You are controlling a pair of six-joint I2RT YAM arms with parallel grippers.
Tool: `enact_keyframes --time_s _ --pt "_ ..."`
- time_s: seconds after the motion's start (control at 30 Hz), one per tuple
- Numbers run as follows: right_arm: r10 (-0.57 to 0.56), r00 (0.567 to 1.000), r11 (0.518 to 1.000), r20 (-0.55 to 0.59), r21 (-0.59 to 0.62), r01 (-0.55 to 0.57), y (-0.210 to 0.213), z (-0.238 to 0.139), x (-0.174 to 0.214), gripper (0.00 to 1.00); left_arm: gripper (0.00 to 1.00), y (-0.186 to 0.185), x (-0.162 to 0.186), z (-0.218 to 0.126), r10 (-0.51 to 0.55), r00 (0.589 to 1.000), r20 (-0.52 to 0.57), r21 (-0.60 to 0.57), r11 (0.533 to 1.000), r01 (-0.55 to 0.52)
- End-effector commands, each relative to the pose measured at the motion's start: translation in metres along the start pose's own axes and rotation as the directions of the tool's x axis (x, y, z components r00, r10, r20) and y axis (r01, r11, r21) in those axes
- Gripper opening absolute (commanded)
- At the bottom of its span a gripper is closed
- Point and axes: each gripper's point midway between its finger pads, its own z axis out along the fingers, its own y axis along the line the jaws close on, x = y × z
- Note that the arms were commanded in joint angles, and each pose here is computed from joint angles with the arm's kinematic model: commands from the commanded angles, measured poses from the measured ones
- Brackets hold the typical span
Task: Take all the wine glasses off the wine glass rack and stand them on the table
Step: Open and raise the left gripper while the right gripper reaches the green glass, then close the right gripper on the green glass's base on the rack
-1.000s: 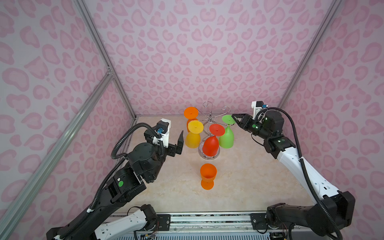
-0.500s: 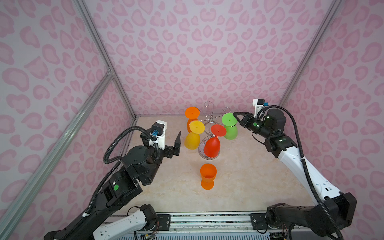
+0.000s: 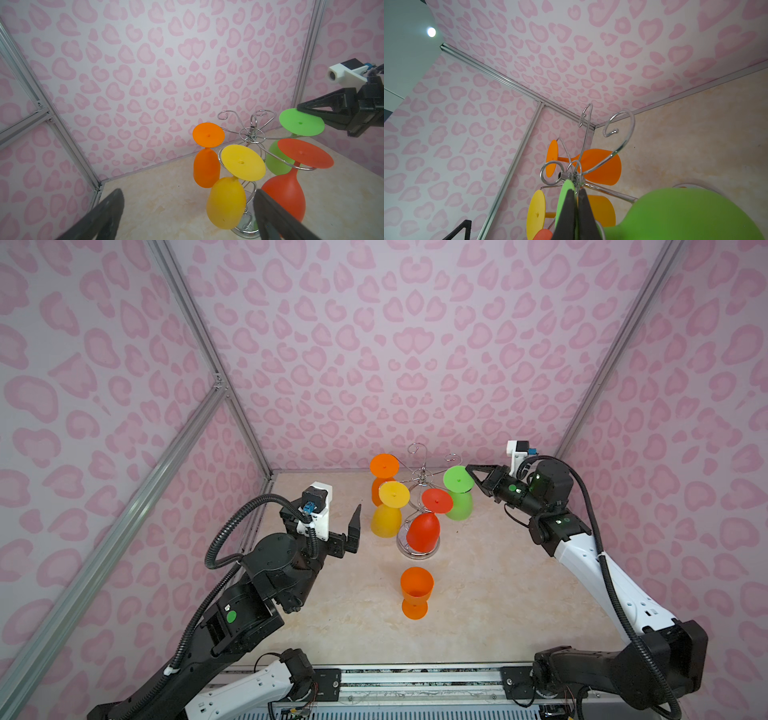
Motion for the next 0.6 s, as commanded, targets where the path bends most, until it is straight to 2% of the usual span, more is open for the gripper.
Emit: enact_keyframes --time_s 0.0,0.27,0.57 --pt "0.049 0.999 0.993 0.014 -0.104 -0.048 0.017 -0.003 -0.008 0.00 0.98 -0.001 -0.004 0.001 -0.013 1.000 0.015 0.006 1.000 0.013" --pt "0.066 0.997 0.991 0.039 -0.120 -0.061 0.019 -0.013 -0.016 0.00 0.99 -0.005 -0.004 0.004 -0.009 1.000 0.008 0.014 1.000 0.009" --pt "0.073 0.997 0.987 0.018 -0.146 -0.070 0.026 -0.025 -0.007 0.00 0.99 -0.003 -0.007 0.002 -0.016 1.000 0.016 0.015 1.000 0.016"
